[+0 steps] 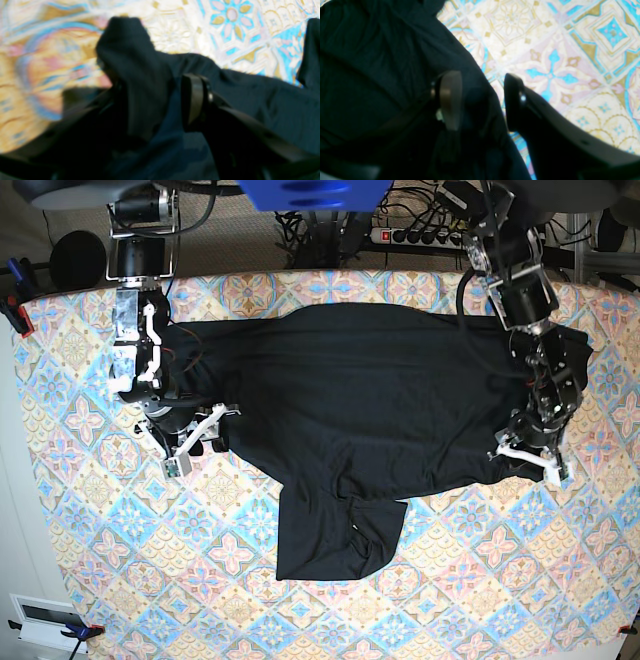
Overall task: Layout the t-shirt on the table in an organized manner, then fold the t-shirt properly
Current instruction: 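Drag the shirt corner with the left gripper toward the shirt's middle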
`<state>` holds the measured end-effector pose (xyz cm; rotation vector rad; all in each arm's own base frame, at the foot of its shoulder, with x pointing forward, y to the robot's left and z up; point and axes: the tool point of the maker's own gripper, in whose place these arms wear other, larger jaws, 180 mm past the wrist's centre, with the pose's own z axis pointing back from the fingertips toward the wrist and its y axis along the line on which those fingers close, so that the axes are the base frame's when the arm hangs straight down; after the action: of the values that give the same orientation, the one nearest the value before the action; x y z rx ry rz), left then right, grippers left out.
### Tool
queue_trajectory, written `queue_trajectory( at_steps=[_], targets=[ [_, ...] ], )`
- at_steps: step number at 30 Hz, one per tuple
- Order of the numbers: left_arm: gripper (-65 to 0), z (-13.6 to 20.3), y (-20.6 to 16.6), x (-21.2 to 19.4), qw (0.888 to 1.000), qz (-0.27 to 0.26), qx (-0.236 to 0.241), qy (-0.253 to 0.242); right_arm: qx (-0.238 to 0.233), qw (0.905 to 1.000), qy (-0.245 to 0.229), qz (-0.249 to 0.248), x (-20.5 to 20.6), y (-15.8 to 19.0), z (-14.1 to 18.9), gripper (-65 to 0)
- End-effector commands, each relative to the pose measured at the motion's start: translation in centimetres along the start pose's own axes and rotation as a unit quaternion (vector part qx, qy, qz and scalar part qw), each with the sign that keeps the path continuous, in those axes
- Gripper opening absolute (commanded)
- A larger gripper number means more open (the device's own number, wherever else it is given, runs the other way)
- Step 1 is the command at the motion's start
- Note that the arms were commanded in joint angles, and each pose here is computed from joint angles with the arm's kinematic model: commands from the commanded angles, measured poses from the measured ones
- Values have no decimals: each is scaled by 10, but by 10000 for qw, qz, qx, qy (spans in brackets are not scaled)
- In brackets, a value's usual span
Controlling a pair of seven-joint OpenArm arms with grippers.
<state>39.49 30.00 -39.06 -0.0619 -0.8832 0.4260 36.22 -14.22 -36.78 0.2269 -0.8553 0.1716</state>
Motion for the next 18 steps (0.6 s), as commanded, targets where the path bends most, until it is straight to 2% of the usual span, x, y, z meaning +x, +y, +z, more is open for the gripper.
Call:
queue_trajectory(
  at_steps=[1, 7, 13, 18],
  targets=[
    [-366, 8, -1, 35, 9989, -104, -25, -466, 15, 9996, -273, 50, 18, -1, 3, -384],
    [-365, 20, 22, 47, 9974, -261, 203, -646, 25, 9996, -265, 46, 18, -1, 2, -384],
    [-365, 31, 58, 60, 9945, 209, 518, -886, 114, 9996, -216, 115, 15, 7, -1, -384],
    [-365, 30, 56, 58, 9947, 237, 500, -870, 120, 9996, -220, 123, 16, 8, 0, -384]
  ],
)
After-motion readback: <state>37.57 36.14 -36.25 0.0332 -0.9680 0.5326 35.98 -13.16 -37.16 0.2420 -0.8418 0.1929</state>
